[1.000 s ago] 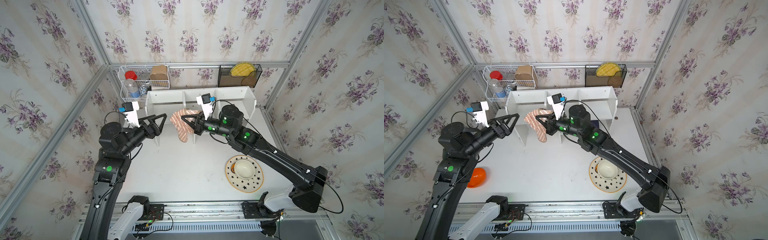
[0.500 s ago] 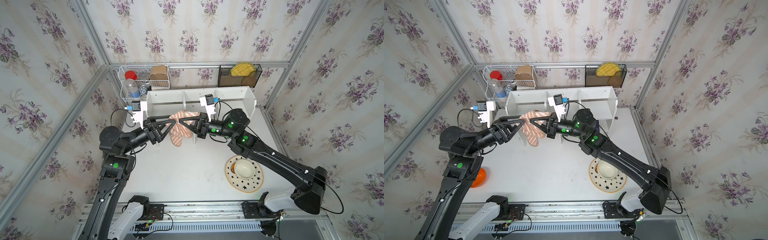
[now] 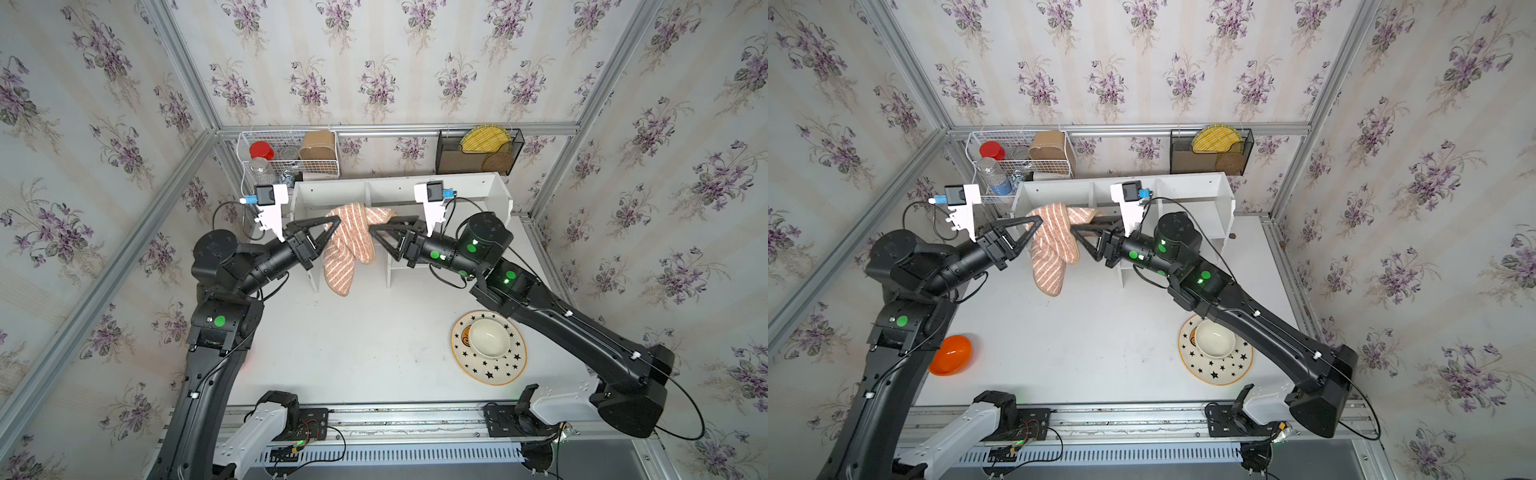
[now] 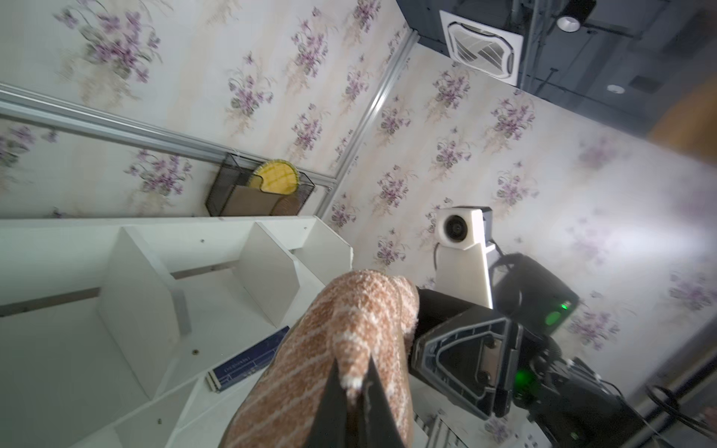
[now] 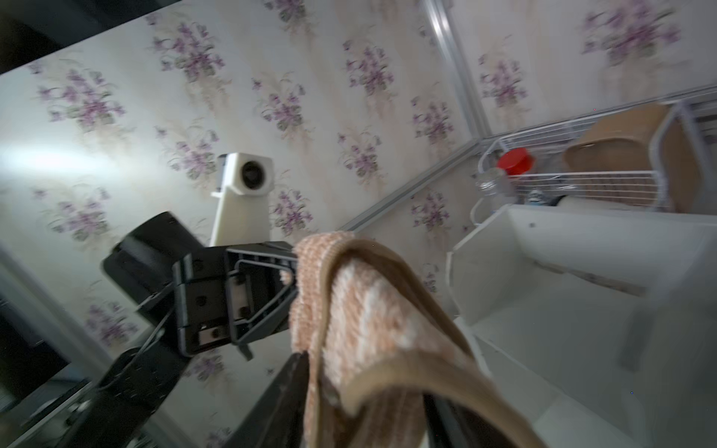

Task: Wipe the bookshelf clean with a cloth
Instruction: Adjust the cleaning item, then hold the shelf at the center of the board.

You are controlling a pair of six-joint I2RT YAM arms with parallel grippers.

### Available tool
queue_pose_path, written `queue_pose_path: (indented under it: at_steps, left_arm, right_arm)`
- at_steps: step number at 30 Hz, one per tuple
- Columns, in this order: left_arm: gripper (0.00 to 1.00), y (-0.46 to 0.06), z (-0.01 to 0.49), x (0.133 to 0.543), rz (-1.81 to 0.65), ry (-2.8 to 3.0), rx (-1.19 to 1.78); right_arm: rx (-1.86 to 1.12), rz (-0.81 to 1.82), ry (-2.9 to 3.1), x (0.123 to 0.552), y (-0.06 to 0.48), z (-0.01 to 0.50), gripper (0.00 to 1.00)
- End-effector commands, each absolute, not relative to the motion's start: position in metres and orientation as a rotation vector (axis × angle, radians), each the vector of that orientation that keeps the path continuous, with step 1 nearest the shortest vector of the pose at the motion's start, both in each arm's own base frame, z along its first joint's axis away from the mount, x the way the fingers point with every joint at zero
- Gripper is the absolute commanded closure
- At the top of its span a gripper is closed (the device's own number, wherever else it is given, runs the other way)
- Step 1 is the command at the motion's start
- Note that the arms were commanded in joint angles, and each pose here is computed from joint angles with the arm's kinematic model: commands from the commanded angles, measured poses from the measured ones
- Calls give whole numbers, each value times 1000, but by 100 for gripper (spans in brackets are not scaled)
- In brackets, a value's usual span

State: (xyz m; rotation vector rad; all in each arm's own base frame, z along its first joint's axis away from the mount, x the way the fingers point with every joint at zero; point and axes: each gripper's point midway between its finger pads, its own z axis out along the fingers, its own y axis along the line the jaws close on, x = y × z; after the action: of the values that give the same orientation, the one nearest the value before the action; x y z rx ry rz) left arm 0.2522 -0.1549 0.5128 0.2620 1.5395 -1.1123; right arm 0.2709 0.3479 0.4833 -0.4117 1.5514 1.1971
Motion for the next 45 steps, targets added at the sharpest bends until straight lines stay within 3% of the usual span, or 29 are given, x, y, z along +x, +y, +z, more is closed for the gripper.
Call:
queue_pose_path:
  at_steps: [1,6,10,13,20,27,34,45]
  left_arm:
    - [100,-126,504,289,-846,1609,128]
    - [100,-134,522,329,-819,1604,156]
    - [100,-129,504,375,-759,1666,111]
    - [100,-122,477,415,-719,1738,53]
    - [100,-107,434,467,-624,1823,-37]
    - [100,-53,403,476,-327,1905,-262]
    - [100,-101,429,478,-589,1833,-104]
    - [100,-185,465,468,-766,1758,133]
  right_arm:
    - [-14,598,1799,342,240,429,29]
    - [367,240,1785,384,79,428,24]
    - [435,186,1859,418,22,407,20]
    - [390,160,1955,447,18,380,20]
    - [342,127,2041,472,22,340,35]
    - [330,72,2084,481,18,320,72]
    - [292,102,2103,485,25,314,100]
    - [254,131,2125,488,32,308,100]
